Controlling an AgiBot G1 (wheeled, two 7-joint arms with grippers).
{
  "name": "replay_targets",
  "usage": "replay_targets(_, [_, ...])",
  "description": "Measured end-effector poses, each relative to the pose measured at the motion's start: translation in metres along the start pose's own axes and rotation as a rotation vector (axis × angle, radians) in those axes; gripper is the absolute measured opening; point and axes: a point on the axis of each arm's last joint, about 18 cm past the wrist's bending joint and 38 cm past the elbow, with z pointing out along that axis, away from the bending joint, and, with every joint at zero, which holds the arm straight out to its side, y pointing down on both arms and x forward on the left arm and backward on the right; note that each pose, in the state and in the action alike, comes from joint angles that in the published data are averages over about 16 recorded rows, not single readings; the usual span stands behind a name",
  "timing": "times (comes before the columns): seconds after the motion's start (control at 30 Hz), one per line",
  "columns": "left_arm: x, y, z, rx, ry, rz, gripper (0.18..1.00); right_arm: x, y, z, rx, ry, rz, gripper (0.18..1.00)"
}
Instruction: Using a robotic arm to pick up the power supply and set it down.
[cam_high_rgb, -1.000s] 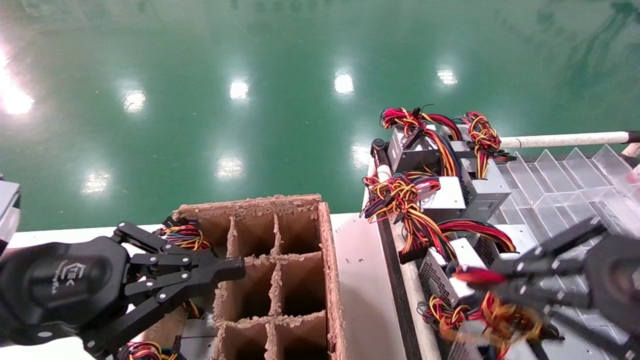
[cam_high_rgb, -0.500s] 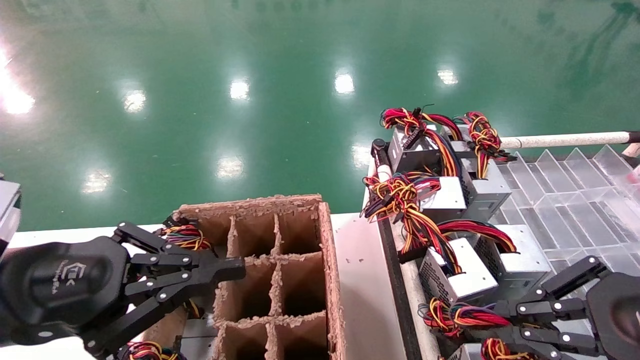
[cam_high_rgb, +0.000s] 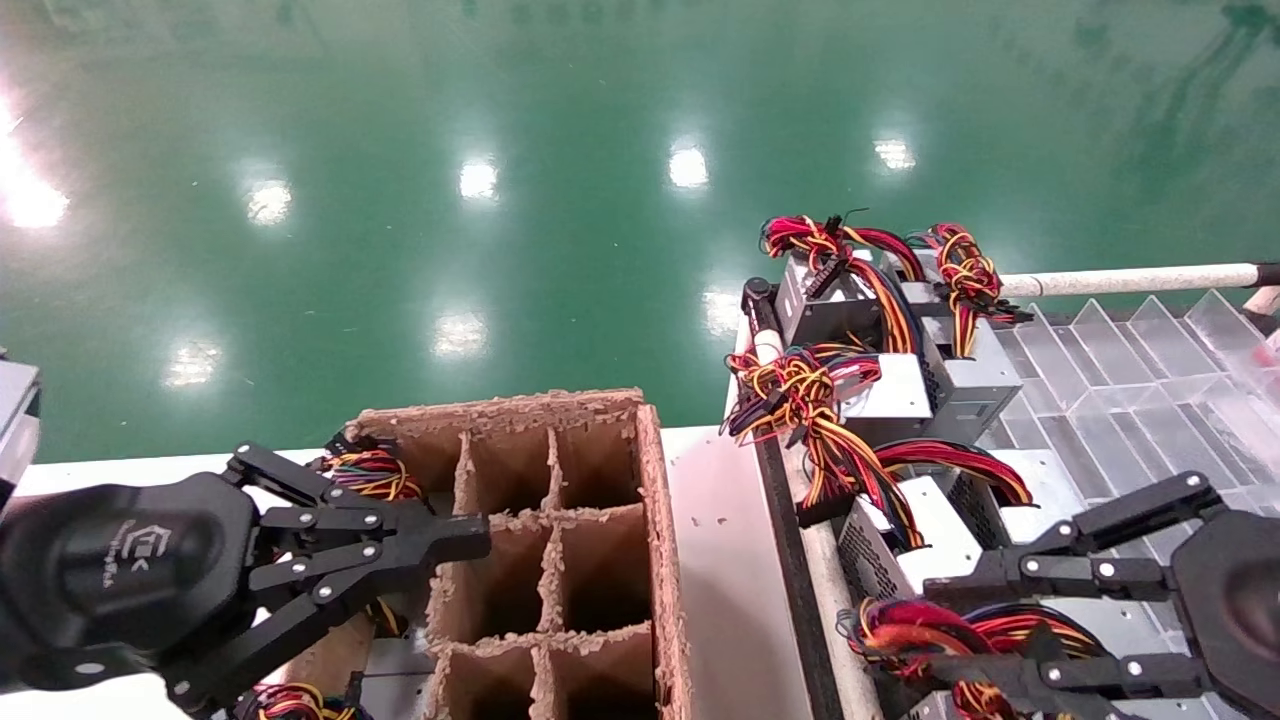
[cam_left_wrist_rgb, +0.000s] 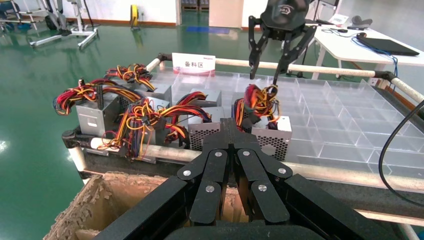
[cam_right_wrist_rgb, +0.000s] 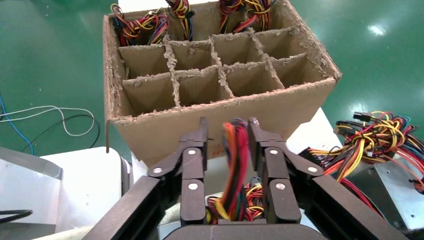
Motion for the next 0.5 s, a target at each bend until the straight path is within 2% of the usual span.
replay_targets(0.13, [0.0, 0.0, 0.0, 0.0, 0.0, 0.0, 0.191, 0.003, -0.01, 0.0, 0.031, 0.004, -0.016, 0.352])
replay_targets(0.5, [0.0, 0.0, 0.0, 0.0, 0.0, 0.0, 0.191, 0.009, -0.028, 0.007, 0.112, 0.002, -0.055, 0.591])
